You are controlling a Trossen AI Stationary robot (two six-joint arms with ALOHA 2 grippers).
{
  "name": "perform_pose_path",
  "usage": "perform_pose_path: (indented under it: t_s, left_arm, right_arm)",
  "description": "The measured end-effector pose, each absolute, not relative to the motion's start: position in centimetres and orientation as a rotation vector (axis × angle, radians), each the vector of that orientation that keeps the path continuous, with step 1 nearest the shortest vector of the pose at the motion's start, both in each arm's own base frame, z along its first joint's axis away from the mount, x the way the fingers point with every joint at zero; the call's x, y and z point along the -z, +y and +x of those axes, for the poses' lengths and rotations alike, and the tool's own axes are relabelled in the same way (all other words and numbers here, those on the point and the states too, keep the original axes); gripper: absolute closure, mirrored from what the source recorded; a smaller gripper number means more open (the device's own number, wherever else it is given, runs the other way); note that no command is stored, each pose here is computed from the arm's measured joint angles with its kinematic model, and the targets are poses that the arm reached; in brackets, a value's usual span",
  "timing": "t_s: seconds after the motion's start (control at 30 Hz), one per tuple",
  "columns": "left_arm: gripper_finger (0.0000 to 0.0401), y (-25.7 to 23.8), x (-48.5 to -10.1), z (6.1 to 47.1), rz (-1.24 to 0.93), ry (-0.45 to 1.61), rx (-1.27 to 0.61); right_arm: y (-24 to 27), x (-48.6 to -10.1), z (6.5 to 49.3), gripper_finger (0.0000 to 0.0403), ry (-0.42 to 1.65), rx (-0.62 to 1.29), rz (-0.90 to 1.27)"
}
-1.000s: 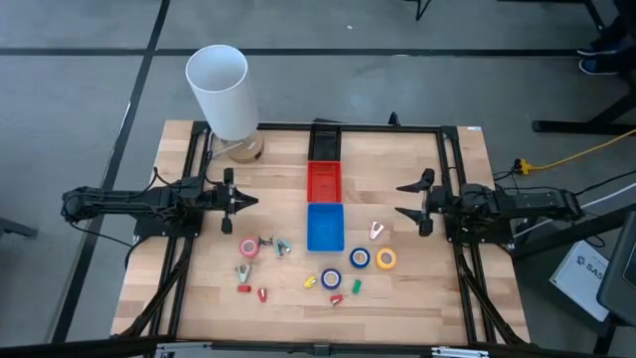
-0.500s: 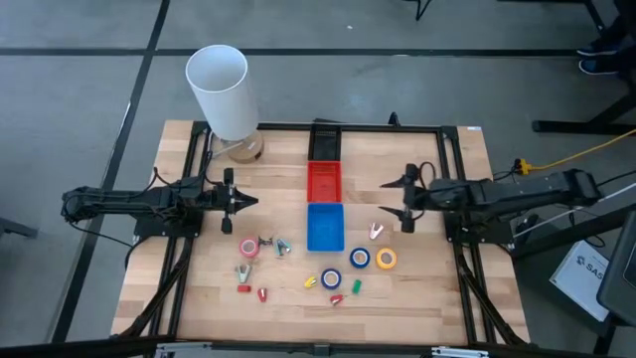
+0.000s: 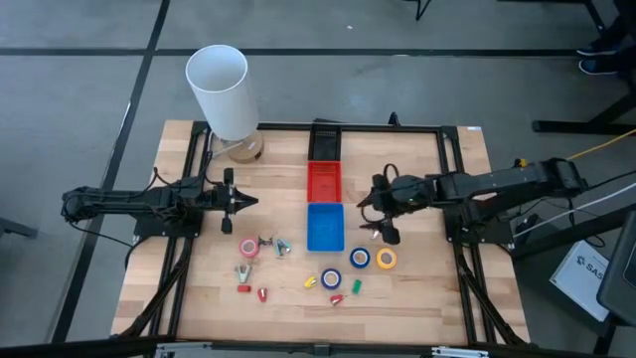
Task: Pick and place Stapler, Stapler remover, tape
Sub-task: Put the top blue tape into the blue bin
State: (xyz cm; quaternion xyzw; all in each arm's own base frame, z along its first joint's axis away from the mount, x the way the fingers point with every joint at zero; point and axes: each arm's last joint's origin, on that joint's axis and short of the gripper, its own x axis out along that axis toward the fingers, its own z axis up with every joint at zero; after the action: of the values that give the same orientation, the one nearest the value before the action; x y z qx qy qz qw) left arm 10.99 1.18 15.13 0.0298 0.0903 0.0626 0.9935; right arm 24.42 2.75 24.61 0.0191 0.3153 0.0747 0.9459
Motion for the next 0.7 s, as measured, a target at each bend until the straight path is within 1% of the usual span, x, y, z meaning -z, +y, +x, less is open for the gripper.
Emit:
perform_pose_path:
  t_s: [0.13, 0.37, 0.7]
  left_arm:
    - [0.0385, 1.2, -15.1, 11.0, 0.06, 0.181, -0.125]
    - [0.0384, 1.2, -15.1, 11.0, 0.06, 0.181, -0.125]
    - [0.0384, 1.2, -15.1, 11.0, 0.06, 0.181, -0.125]
  right_arm:
    - [4.2, -23.8, 25.2, 0.0113, 0.695, -0.225, 0.088]
    - [7.6, -21.7, 25.2, 0.0113, 0.816, -0.325, 0.081]
    - [11.1, -18.9, 25.4, 0.0113, 0.904, -0.439, -0.012]
